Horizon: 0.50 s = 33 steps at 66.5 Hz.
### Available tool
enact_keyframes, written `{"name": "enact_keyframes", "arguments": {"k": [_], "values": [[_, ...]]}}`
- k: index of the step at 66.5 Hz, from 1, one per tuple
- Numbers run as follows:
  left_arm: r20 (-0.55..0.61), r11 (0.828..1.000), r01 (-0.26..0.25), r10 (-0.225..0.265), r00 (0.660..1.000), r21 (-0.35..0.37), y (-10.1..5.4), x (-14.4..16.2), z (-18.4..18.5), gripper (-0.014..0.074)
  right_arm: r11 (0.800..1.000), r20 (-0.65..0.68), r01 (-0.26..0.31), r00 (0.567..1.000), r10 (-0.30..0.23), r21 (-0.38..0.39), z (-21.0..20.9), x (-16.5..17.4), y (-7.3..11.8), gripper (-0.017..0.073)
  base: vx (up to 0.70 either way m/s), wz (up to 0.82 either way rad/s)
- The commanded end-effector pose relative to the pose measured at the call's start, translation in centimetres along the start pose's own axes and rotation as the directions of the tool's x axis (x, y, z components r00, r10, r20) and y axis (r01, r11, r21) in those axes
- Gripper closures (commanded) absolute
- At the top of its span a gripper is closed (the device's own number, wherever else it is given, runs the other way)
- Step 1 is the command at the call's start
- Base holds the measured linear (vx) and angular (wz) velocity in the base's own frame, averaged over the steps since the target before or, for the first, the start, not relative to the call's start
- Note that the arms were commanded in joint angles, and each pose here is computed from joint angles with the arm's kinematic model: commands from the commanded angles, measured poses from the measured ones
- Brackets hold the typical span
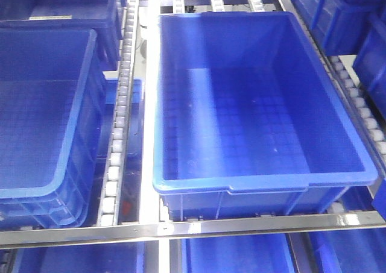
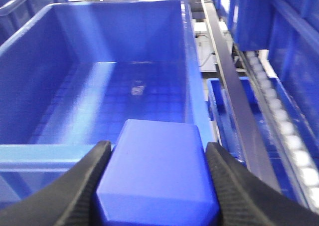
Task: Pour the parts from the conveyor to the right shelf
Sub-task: 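Move the right gripper with the block over the empty blue bin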
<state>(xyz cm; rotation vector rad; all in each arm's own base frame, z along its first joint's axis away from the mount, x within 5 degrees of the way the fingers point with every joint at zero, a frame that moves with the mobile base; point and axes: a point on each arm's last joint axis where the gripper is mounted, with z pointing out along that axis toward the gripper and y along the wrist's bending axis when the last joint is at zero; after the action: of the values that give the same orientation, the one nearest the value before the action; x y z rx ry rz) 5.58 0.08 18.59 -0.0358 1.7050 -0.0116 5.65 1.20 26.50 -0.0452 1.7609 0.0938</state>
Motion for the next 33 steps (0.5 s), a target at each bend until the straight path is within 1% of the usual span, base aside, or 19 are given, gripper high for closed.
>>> {"name": "enact_keyframes", "arguments": {"k": [1,33], "values": [[0.109,1.0,0.015,-0.016,0.994,0.013,-0.09,-1.4,-0.28,0.06,1.0,0.074,-0.013,0.997,0.011,0.025,-0.08,-1.38,-0.22,0.0564,0.03,0.12],[0.109,1.0,0.015,-0.016,0.994,0.013,-0.09,-1.4,-0.28,0.06,1.0,0.074,-0.013,0.997,0.011,0.025,-0.08,-1.38,-0.22,0.0564,0.03,0.08]]}}
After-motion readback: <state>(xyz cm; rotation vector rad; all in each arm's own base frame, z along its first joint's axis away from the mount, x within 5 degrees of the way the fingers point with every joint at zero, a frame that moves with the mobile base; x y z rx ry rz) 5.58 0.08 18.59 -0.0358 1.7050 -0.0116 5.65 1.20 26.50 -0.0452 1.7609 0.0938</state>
